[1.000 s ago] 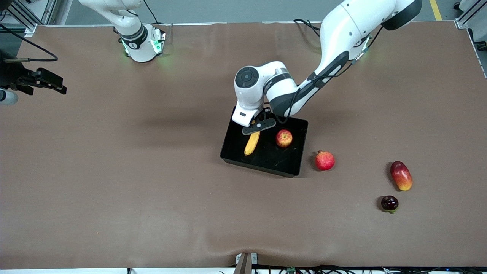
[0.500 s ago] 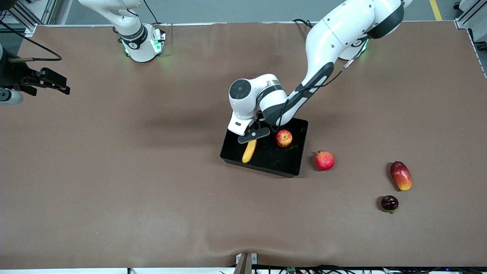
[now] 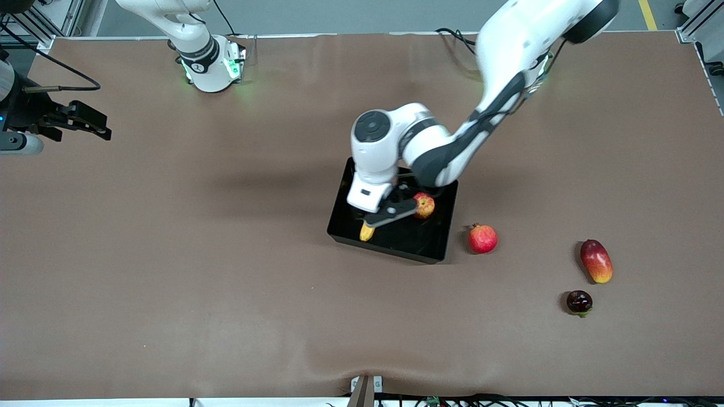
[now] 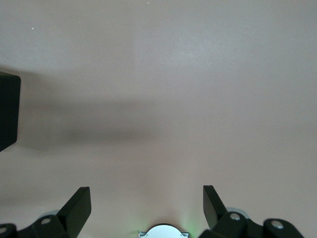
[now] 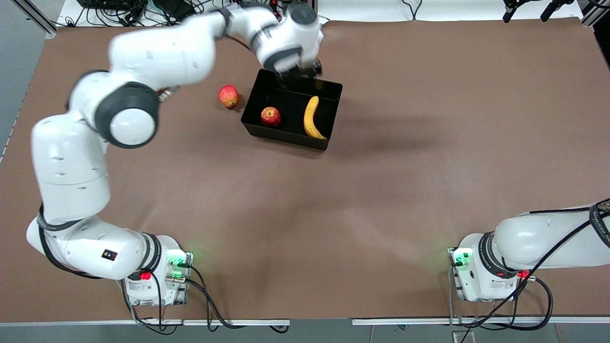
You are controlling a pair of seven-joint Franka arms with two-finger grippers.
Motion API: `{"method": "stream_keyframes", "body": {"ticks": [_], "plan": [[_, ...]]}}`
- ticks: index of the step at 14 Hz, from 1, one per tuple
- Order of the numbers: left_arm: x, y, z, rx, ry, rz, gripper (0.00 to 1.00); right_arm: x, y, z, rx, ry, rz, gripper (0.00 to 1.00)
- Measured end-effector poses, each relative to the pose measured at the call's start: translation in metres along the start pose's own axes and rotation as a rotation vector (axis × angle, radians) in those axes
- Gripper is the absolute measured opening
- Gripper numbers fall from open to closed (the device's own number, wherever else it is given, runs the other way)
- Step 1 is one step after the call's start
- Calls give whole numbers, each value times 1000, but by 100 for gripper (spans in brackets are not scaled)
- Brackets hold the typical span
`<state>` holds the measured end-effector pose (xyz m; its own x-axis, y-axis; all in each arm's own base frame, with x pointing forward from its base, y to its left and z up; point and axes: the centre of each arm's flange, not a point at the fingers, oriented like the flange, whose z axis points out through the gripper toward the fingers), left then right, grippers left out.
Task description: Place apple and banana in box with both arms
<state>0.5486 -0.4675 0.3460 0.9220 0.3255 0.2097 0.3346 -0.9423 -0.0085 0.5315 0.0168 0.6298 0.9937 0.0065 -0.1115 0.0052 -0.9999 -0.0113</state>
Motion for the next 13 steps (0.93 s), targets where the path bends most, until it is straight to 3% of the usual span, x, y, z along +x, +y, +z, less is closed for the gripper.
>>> {"method": "stream_keyframes", "body": {"ticks": [3, 6, 9, 13], "plan": [[72, -62, -79, 17, -1, -25, 100, 0, 0, 0, 0, -3, 5, 100], [120, -134, -132, 117, -5, -53, 100, -1, 1, 1, 0, -9, 8, 100], [150, -204, -169, 198, -66, -19, 100, -1, 2, 0, 0, -10, 8, 100], [177, -279, -209, 183, -135, 59, 100, -1, 1, 0, 0, -9, 8, 100]]}}
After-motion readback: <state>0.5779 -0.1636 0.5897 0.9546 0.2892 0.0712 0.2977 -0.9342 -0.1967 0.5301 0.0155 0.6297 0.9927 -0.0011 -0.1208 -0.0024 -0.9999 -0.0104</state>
